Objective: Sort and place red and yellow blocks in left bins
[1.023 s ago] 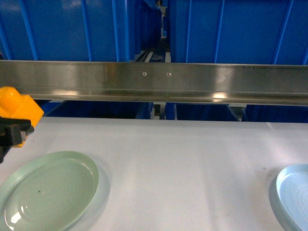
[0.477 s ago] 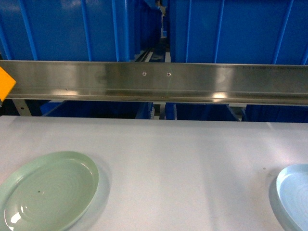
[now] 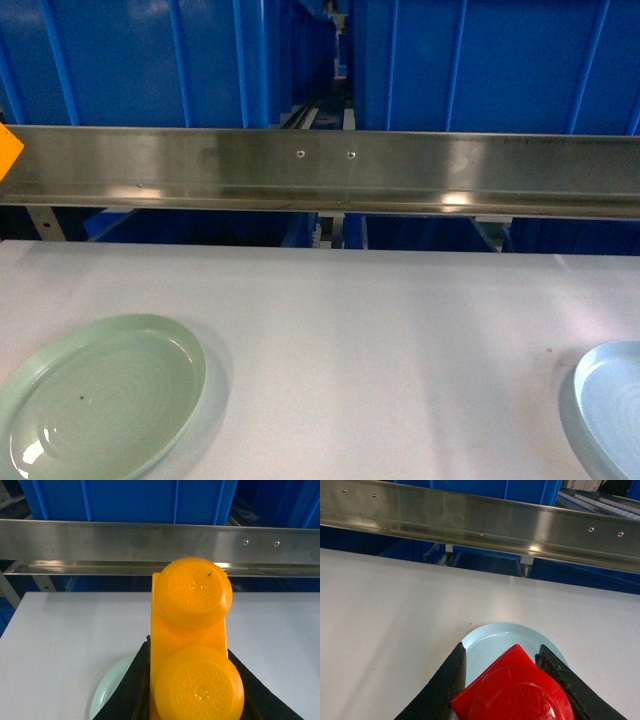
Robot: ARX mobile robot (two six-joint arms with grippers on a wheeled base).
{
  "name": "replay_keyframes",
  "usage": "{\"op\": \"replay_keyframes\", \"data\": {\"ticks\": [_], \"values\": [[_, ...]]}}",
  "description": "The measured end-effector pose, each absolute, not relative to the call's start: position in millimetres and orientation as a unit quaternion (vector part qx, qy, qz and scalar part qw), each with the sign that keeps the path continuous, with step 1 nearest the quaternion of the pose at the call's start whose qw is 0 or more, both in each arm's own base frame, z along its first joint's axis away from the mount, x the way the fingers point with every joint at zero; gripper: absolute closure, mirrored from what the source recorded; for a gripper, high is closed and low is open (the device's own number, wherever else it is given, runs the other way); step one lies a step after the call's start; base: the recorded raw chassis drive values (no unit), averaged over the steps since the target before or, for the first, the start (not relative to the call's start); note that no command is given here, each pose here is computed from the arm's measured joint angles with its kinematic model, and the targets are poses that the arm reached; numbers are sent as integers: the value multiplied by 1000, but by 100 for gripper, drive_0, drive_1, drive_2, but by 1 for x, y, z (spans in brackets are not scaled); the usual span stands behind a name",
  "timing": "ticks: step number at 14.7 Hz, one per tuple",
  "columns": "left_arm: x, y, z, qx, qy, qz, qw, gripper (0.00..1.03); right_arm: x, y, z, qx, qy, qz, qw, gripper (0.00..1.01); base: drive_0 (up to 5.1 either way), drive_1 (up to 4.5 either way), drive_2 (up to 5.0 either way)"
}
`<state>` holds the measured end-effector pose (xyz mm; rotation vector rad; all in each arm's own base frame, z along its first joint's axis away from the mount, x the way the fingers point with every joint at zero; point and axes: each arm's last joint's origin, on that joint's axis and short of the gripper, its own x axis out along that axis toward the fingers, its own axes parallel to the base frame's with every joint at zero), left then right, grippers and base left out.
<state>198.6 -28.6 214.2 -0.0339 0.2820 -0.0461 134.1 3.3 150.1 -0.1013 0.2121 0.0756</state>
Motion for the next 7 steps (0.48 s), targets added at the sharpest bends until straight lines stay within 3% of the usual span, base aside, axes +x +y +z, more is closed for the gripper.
{"op": "replay_keyframes", "data": {"ticks": [7], "values": [[199,-29,215,-17,139,-26,990,77,134,3,150,-51,105,36,993,65,0,0,0]]}}
